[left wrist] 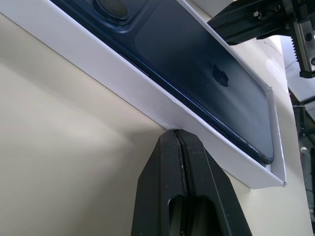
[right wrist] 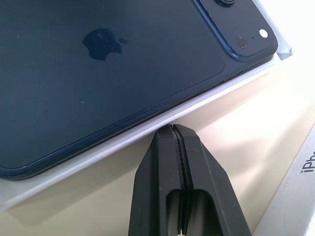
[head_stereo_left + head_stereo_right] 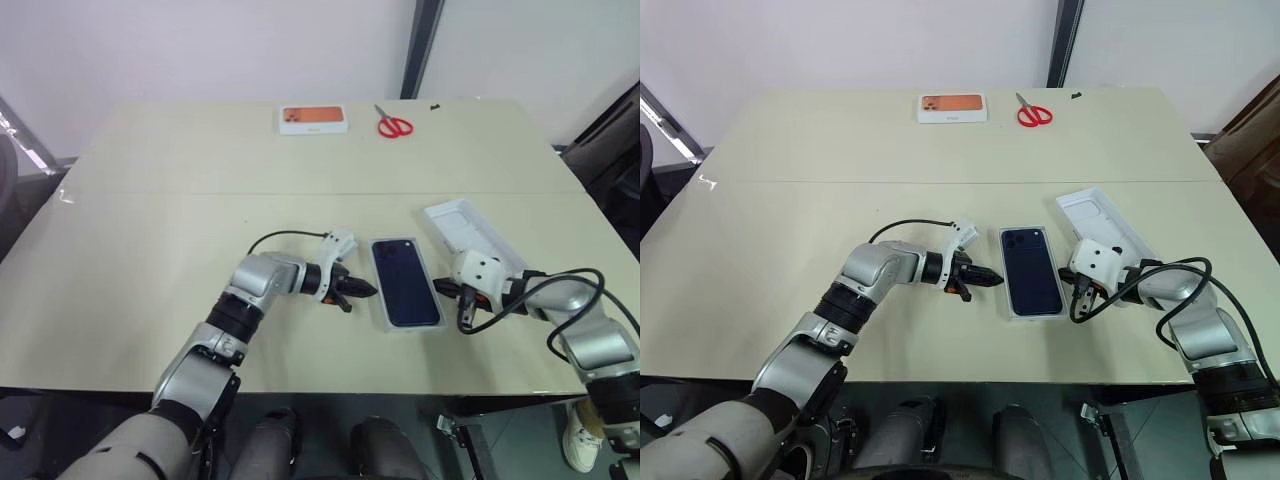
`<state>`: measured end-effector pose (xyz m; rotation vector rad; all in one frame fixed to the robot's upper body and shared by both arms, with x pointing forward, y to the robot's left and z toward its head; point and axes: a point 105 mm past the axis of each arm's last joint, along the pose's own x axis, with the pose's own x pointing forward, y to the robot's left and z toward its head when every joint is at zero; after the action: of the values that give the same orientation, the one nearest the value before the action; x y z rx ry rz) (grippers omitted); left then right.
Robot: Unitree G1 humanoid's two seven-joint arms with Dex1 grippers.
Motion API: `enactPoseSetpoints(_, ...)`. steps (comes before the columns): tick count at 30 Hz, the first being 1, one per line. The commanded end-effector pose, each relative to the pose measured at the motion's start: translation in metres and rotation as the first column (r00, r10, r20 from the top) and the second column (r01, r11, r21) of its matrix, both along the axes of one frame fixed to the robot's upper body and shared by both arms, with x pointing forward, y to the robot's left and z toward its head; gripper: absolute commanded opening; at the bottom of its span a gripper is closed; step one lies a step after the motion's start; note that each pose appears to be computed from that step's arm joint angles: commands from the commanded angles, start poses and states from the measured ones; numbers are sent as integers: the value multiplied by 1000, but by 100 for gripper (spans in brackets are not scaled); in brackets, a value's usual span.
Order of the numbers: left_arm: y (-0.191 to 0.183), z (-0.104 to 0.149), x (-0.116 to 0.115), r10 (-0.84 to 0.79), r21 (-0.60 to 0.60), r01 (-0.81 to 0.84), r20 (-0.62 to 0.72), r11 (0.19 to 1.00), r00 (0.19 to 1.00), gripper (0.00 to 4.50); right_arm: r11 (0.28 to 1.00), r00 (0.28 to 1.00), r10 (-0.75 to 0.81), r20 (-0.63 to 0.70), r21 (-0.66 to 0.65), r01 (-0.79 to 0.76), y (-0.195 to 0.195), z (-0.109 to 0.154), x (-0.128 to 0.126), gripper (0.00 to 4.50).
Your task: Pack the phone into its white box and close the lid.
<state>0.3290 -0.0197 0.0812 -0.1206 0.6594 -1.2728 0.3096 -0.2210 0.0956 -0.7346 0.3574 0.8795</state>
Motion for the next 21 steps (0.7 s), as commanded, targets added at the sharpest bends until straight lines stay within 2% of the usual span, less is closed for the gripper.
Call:
enactPoseSetpoints(1,3,11,8,40,-36,-38,74,999,996,3,999,996,41,75,13,-42,9,18,5,0)
enactPoseSetpoints(3,10,21,12,56,-76,-48,109,996,992,3,996,997,-17,79,87,10,4,31,9,0)
enactPoseSetpoints(6,25,39,21,105,-146,-81,166,986,980,91,989,992,-75,100,133,62,-6,47,11,89)
enactPoseSetpoints(7,30,45,23,120,-162,-89,193,983,974,128,986,989,-97,112,143,80,-10,51,13,129)
enactPoseSetpoints(13,53,67,19,92,-204,-28,314,979,945,435,968,964,-228,134,139,209,-32,65,27,440)
enactPoseSetpoints(16,63,75,10,31,-195,53,403,979,915,447,948,950,-297,98,151,281,-39,68,38,450)
enactPoseSetpoints(17,67,78,8,16,-194,76,433,978,901,447,938,948,-314,51,169,302,-39,68,39,450)
enactPoseSetpoints(19,78,76,2,-33,-159,123,474,980,880,447,948,953,-301,25,118,297,-38,65,39,450)
enactPoseSetpoints(21,88,71,1,-58,-109,135,522,985,851,447,931,945,-322,-58,160,327,-35,64,39,450)
